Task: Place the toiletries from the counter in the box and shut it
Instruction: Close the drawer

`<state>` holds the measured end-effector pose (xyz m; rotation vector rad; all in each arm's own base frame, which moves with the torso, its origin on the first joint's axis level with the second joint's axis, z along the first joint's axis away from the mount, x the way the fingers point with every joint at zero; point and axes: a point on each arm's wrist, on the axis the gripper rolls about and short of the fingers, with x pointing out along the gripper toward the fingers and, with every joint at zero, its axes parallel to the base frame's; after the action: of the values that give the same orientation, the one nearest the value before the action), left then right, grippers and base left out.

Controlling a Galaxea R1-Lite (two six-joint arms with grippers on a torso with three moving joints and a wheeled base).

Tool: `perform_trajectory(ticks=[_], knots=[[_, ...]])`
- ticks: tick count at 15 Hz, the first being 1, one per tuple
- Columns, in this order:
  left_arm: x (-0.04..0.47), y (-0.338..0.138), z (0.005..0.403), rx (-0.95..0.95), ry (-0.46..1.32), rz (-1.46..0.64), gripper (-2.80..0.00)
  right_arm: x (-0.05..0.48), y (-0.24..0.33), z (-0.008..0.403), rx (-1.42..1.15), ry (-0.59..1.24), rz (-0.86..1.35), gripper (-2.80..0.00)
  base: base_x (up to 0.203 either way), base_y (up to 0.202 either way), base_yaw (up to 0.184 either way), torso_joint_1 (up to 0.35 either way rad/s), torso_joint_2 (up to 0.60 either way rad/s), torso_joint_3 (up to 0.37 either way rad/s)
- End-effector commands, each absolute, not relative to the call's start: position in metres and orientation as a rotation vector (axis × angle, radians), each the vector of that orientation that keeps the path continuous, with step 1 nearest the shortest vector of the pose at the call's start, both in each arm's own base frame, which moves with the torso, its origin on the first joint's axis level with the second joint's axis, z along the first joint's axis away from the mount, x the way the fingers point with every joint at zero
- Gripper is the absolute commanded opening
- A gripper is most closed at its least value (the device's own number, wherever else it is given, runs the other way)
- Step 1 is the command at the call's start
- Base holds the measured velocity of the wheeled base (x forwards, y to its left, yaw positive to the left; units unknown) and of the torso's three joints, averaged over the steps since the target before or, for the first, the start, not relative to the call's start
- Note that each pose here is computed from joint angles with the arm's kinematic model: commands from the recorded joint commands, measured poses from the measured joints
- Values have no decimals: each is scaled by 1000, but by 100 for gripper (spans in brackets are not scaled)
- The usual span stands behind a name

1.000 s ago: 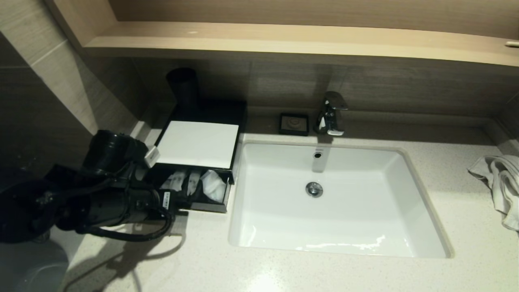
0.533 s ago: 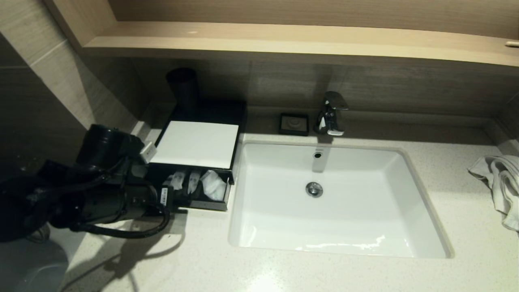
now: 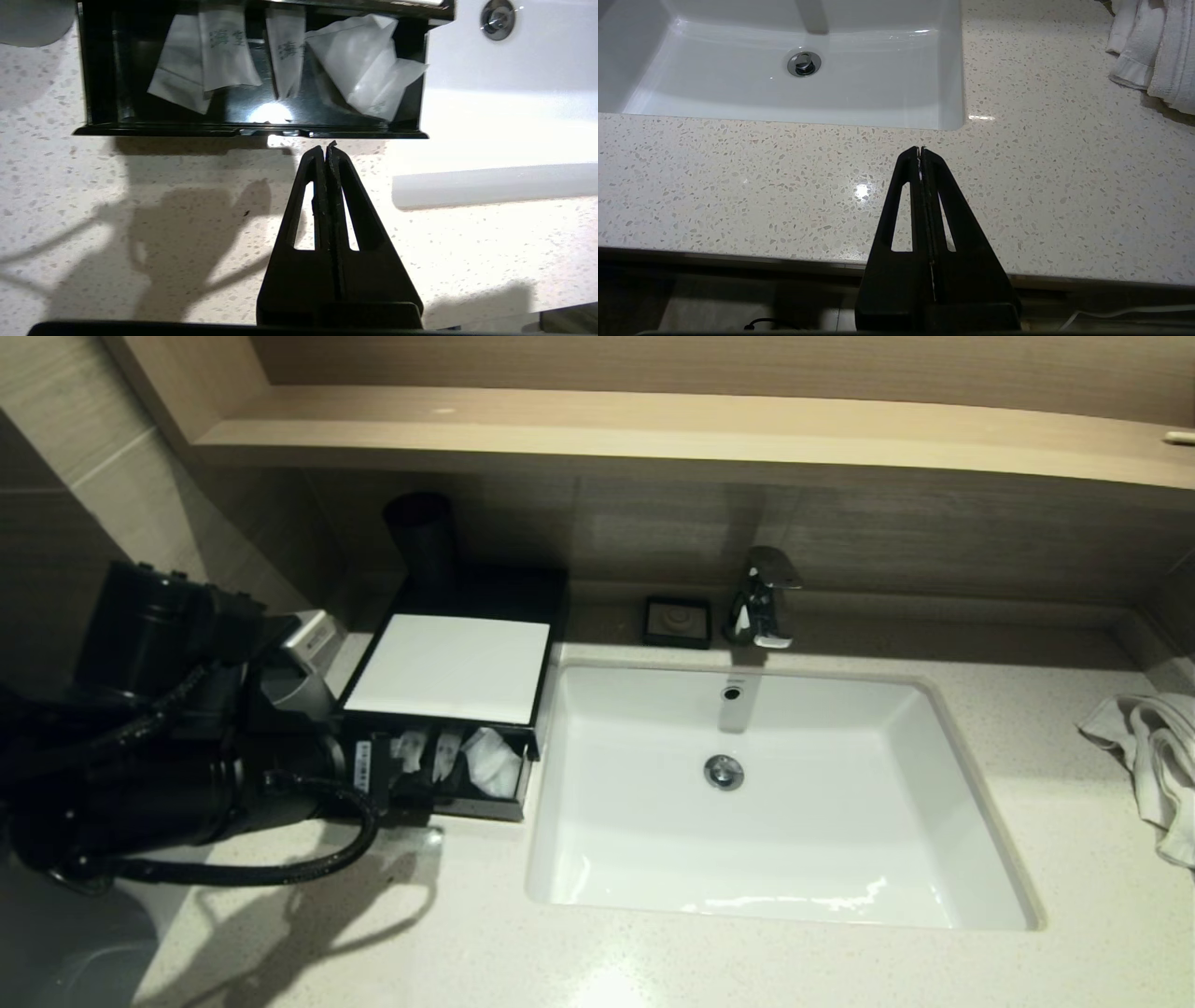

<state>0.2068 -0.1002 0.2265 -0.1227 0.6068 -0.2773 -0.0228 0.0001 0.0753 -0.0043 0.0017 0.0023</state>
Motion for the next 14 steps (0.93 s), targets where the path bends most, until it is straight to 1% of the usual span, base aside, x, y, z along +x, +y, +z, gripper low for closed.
perform_trajectory(ticks=[1,4,7,14], knots=[[219,-116,225,-139,627,-283,-280,-23,0,75,-5,2,2,-280,0,0,0,0,0,0],[235,-135,217,-128,649,-244,-280,-23,0,75,-5,2,3,-280,0,0,0,0,0,0],[244,-143,209,-125,672,-236,-280,-23,0,75,-5,2,3,-280,0,0,0,0,0,0],[256,-160,210,-130,663,-262,-280,-23,0,75,-5,2,3,-280,0,0,0,0,0,0]])
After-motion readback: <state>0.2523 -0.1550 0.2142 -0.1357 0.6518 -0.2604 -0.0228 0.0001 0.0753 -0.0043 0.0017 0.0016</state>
